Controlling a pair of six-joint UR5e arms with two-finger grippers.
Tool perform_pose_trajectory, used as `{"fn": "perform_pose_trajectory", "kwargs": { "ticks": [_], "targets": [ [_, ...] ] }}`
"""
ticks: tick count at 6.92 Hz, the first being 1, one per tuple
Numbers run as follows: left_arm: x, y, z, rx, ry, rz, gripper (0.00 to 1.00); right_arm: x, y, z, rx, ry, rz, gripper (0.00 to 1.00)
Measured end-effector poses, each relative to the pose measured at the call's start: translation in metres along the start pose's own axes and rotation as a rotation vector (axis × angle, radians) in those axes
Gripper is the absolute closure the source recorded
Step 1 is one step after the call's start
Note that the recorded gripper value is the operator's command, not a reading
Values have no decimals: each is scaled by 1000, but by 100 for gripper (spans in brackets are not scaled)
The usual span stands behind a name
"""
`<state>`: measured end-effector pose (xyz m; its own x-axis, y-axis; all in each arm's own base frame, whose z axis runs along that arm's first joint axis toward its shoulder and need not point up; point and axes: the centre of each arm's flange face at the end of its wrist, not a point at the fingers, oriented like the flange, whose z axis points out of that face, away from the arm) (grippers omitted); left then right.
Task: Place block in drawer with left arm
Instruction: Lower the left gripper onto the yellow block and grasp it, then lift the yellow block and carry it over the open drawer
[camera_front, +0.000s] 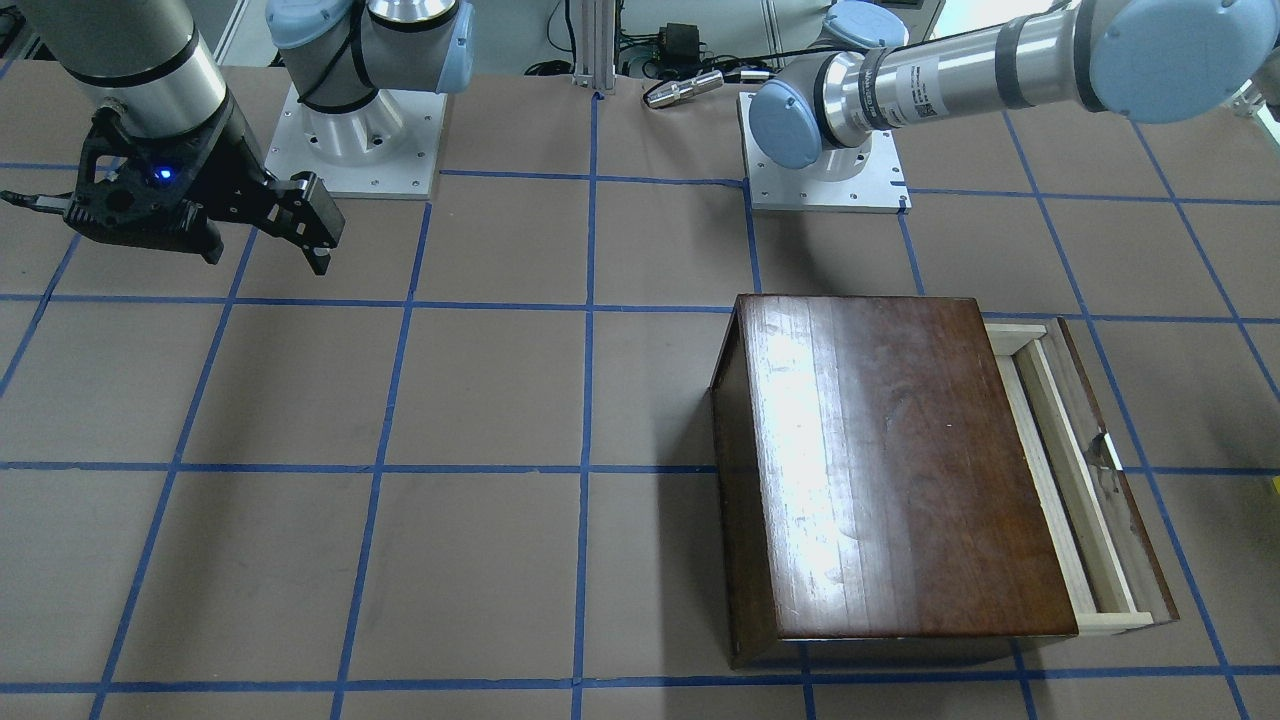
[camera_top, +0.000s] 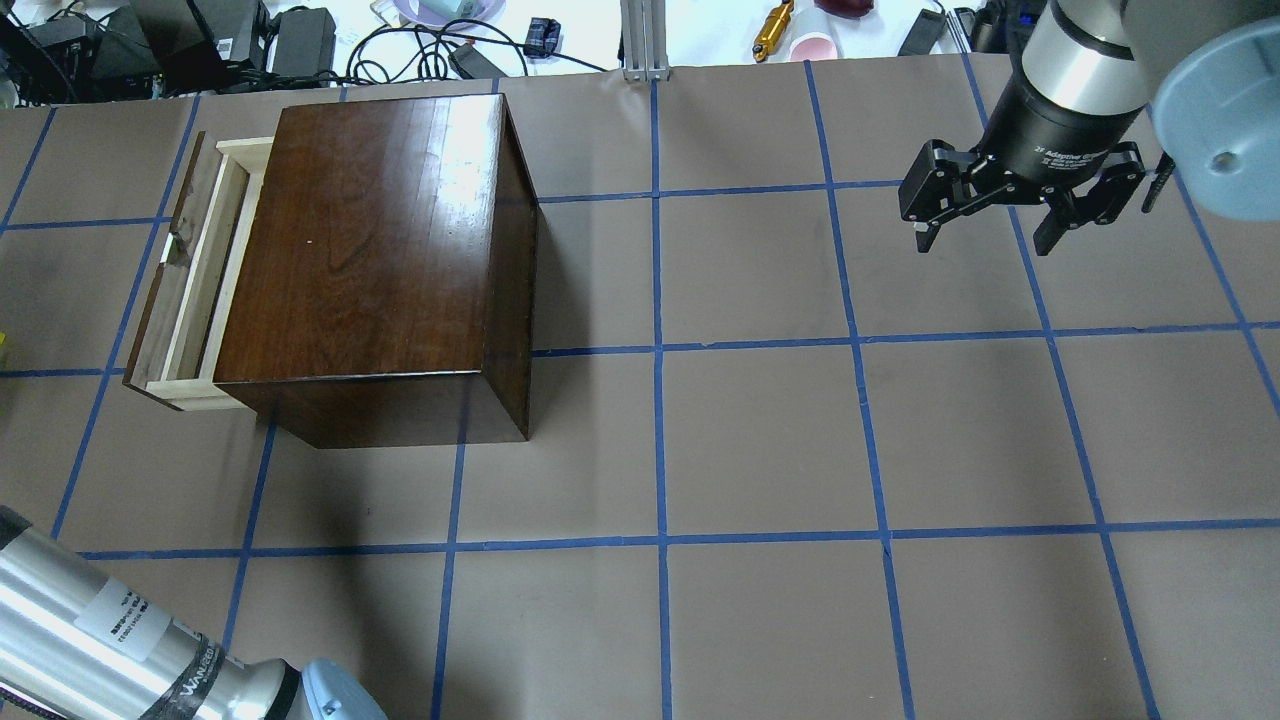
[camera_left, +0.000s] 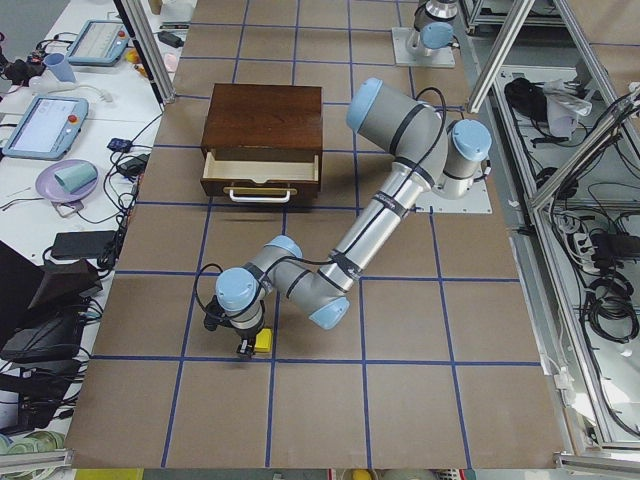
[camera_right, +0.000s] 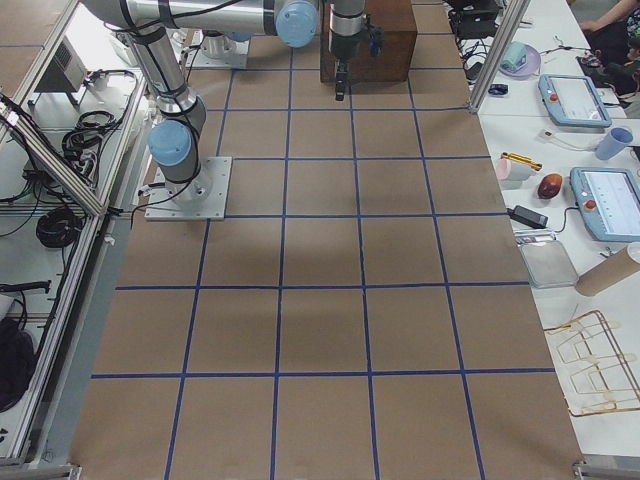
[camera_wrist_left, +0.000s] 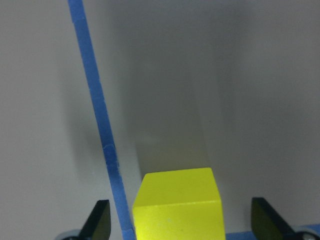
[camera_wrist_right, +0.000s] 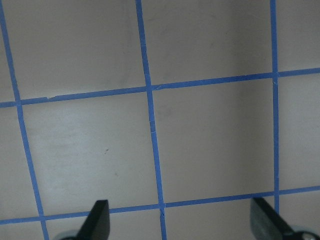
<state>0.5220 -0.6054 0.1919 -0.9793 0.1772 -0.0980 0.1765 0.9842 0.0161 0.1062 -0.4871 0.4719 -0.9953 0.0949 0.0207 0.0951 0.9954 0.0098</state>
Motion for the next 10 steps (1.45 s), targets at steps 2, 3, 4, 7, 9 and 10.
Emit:
{"fn": "perform_pose_trajectory", "kwargs": {
  "ticks": [2,3,4,7,9,10],
  "targets": [
    [0,0,-2,2,-2,2,72,0,0,0,0,0,0,0],
    [0,0,-8,6,-7,3,72,0,0,0,1,0,0,0],
    [-1,1,-19,11,-15,5,72,0,0,0,0,0,0,0],
    [14,7,-84,-1,-2,14,73,0,0,0,1,0,0,0],
    [30,17,-142,-9,7,15,78,0,0,0,1,0,0,0],
    [42,19,-168,-17,18,22,79,0,0,0,1,0,0,0]
  ]
}}
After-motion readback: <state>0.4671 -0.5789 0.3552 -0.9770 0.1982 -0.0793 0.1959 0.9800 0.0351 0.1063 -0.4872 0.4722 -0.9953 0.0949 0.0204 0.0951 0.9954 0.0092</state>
